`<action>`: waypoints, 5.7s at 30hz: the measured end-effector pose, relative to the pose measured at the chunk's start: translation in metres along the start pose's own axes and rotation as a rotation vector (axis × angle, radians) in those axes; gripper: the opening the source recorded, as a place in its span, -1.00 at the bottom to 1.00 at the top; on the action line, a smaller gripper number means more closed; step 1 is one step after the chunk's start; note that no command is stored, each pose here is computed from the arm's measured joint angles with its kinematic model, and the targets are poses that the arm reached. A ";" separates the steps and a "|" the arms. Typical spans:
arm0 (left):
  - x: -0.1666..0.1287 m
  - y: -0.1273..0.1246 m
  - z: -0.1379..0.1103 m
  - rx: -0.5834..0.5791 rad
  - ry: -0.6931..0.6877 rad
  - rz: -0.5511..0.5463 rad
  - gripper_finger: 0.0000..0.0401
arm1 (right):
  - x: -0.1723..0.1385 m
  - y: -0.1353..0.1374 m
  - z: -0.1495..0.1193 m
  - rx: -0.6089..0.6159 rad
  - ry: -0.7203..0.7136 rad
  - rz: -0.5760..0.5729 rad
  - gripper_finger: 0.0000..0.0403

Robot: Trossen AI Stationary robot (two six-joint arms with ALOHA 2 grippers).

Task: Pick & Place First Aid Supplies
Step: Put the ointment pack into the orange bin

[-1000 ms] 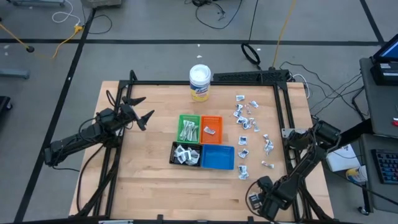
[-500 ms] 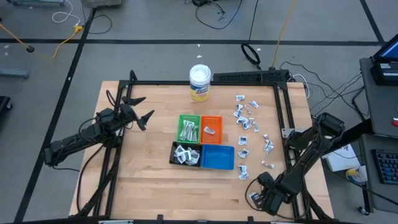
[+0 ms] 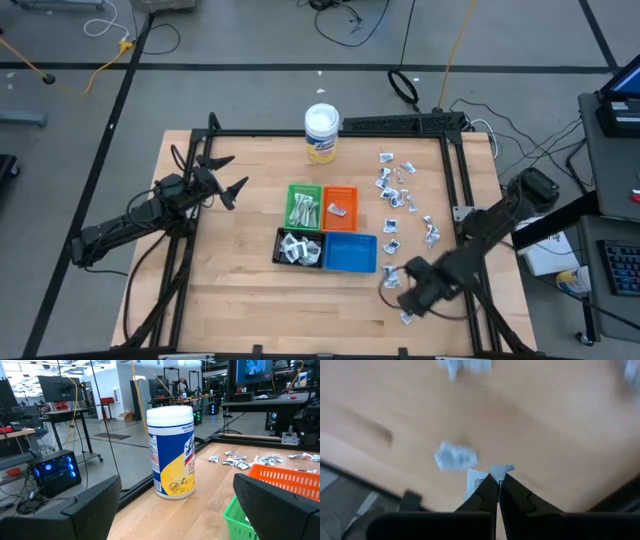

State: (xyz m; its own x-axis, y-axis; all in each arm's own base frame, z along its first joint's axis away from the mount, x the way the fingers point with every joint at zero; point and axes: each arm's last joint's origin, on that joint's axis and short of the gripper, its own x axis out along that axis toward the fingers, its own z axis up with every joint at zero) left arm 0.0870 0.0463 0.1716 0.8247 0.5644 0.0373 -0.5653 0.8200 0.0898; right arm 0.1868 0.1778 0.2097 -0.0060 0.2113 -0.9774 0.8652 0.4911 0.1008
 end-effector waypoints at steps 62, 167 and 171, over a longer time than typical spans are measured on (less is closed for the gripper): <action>0.000 0.000 0.000 0.000 0.001 0.000 0.96 | -0.042 0.061 0.324 -0.002 -0.186 0.016 -1.00; 0.000 0.000 0.000 0.000 0.000 0.000 0.96 | -0.009 -0.055 0.063 -0.710 -0.011 -0.124 -0.99; 0.000 0.000 0.000 0.000 0.000 0.000 0.96 | -0.033 -0.053 0.060 -0.702 -0.007 -0.130 -1.00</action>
State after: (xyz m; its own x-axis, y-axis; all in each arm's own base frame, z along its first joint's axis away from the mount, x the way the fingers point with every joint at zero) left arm 0.0871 0.0463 0.1714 0.8246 0.5645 0.0371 -0.5654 0.8199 0.0898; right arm 0.1713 0.0946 0.2252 -0.0824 0.1098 -0.9905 0.3304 0.9407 0.0768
